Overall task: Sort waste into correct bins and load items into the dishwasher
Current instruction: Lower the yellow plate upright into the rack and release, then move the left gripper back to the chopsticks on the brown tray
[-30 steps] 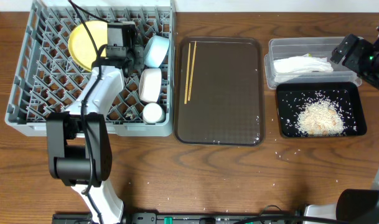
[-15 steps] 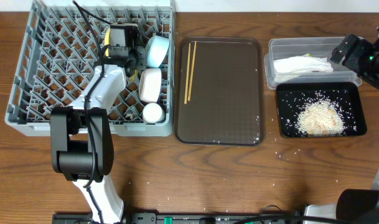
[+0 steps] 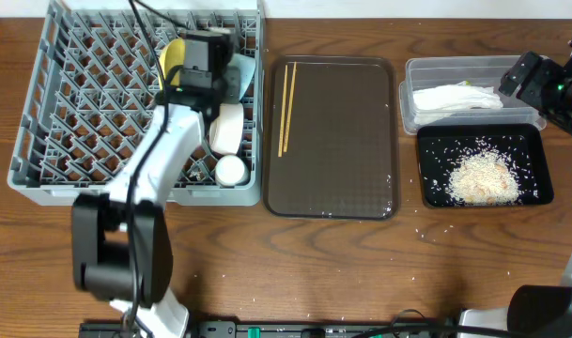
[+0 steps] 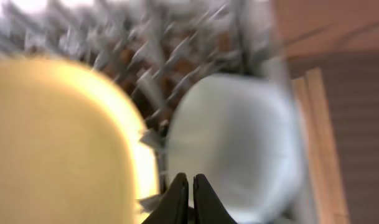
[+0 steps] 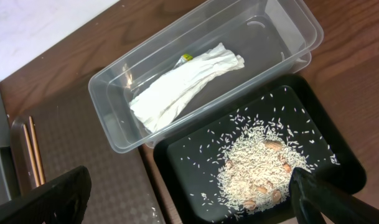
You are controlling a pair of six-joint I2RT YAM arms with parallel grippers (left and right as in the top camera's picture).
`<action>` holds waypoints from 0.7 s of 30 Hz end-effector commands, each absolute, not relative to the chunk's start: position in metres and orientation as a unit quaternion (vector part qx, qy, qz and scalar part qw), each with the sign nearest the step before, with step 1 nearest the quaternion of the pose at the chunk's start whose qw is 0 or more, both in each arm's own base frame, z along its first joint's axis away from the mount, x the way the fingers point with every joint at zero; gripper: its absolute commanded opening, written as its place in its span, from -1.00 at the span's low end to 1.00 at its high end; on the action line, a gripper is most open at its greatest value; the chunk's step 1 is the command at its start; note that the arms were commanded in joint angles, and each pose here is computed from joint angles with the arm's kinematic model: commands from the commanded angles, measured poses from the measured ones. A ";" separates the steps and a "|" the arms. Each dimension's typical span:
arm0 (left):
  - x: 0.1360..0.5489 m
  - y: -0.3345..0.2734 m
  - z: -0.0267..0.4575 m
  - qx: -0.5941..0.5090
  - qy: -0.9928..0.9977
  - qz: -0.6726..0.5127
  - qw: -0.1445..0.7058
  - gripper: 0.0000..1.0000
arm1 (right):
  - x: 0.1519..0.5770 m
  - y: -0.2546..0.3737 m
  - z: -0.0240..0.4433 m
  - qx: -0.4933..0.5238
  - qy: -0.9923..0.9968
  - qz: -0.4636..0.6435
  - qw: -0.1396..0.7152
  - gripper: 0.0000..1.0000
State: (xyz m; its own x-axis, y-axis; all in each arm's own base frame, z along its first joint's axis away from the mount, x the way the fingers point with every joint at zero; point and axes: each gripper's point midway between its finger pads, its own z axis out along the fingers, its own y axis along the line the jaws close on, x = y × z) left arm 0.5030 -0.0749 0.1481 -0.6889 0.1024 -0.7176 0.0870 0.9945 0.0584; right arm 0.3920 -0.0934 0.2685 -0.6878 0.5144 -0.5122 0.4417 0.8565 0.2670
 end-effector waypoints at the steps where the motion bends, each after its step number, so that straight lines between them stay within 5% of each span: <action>1: 0.491 -0.108 0.180 0.072 0.907 -0.009 0.416 -0.85 | 0.391 -0.097 0.270 0.268 0.914 0.060 0.298 0.99; 13: 0.446 -0.222 0.203 0.116 0.904 -0.071 0.405 -0.84 | 0.391 -0.097 0.270 0.268 0.914 0.060 0.298 0.98; 21: 0.453 -0.239 0.152 0.123 0.914 -0.016 0.386 -0.25 | 0.391 -0.097 0.270 0.268 0.914 0.060 0.298 0.99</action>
